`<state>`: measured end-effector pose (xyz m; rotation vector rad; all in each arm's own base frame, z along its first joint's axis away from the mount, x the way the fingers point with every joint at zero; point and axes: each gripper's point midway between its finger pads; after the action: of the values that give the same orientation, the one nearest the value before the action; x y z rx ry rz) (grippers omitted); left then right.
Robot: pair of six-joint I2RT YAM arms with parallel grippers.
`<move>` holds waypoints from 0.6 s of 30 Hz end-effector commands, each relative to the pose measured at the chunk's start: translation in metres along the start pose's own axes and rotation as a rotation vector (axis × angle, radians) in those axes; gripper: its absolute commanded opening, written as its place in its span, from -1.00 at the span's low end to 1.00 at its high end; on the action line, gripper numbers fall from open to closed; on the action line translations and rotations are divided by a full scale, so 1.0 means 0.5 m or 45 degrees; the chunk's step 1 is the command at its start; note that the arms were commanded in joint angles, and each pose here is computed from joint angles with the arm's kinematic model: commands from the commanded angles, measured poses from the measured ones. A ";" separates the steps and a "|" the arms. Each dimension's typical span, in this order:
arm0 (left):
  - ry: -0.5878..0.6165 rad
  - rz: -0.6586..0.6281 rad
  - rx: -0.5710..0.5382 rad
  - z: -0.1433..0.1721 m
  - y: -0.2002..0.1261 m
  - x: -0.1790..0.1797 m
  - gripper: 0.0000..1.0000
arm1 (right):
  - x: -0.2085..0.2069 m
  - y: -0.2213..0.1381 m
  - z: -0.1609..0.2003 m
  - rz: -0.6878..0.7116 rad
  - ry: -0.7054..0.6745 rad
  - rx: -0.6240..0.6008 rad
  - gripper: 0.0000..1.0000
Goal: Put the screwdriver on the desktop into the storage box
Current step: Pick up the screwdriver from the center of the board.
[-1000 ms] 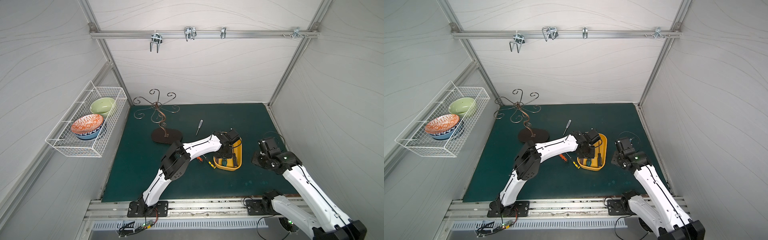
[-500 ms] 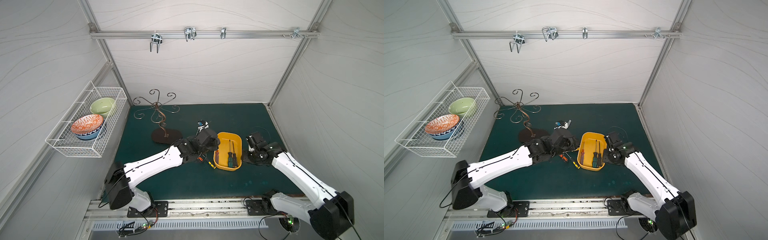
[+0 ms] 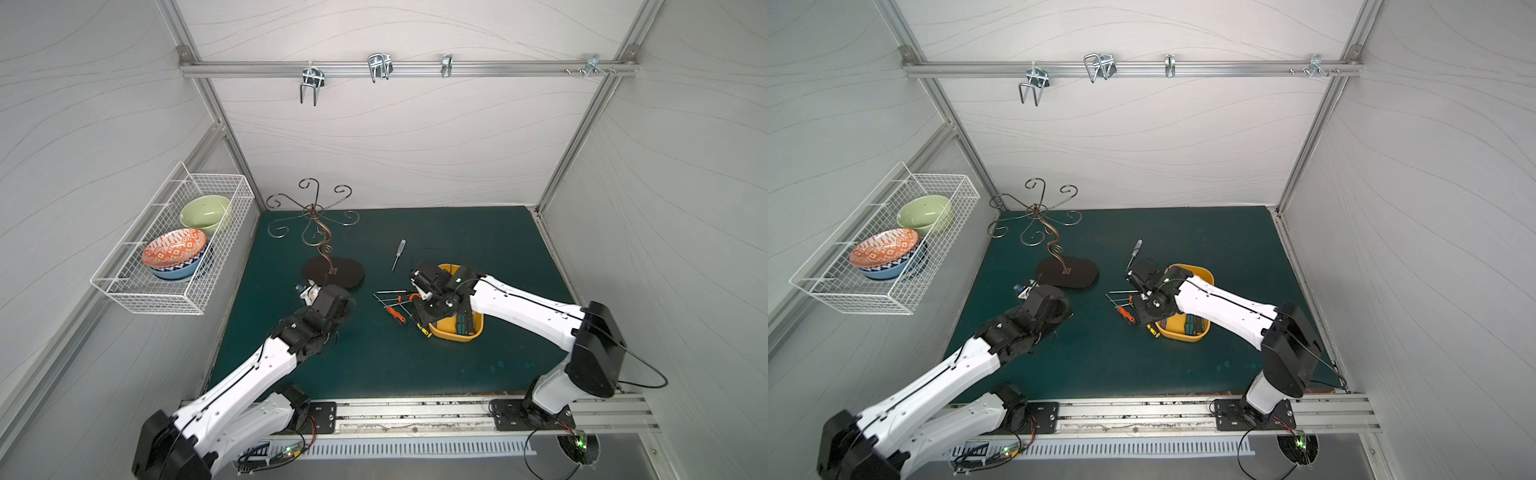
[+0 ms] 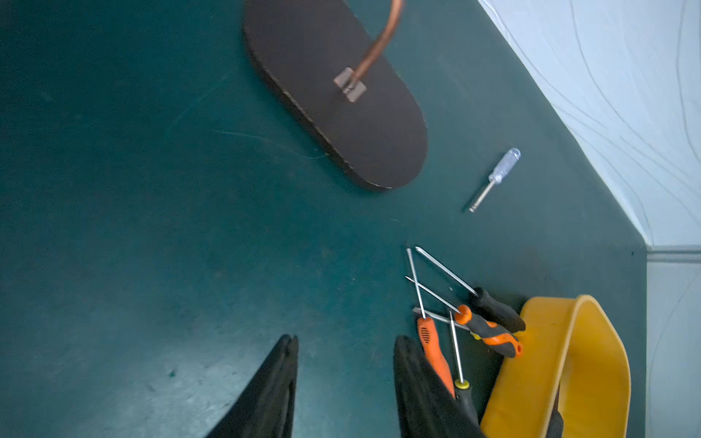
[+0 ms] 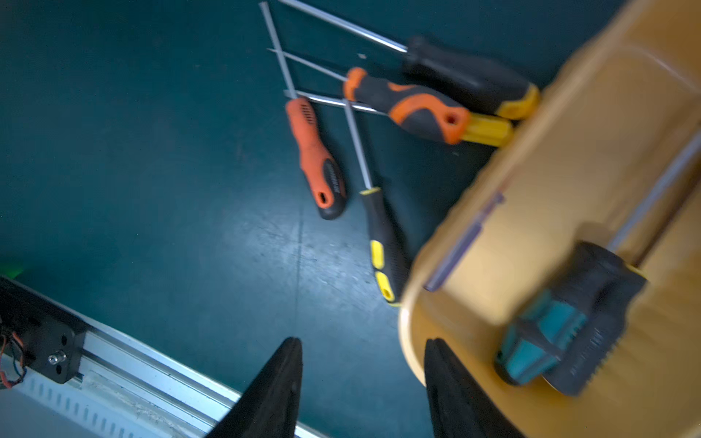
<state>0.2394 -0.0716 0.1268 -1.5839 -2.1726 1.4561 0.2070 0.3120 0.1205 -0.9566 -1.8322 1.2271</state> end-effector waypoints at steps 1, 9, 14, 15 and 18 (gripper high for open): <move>-0.143 -0.021 -0.026 0.002 -0.002 0.048 -0.03 | 0.042 0.039 -0.010 -0.034 -0.133 0.057 0.12; -0.283 -0.028 -0.044 0.027 0.007 0.110 0.02 | 0.066 0.119 -0.033 -0.004 -0.242 0.157 0.10; -0.296 -0.032 -0.038 0.032 0.010 0.116 0.02 | 0.071 0.157 -0.034 0.021 -0.275 0.201 0.03; -0.293 -0.035 -0.034 0.034 0.010 0.117 0.02 | 0.069 0.167 -0.033 0.039 -0.280 0.212 0.01; -0.293 -0.039 -0.030 0.036 0.012 0.118 0.02 | 0.060 0.187 -0.030 0.104 -0.310 0.233 -0.03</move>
<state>0.2039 -0.0361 0.0844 -1.4367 -2.3197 1.6570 0.2270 0.3759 0.0520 -0.8076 -1.8657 1.4891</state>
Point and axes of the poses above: each gripper's point midway between its finger pads, its own y axis out along the fingers, its own x axis along the line the jaws close on, z = x × y, and after that the axes turned 5 degrees about y, right-handed
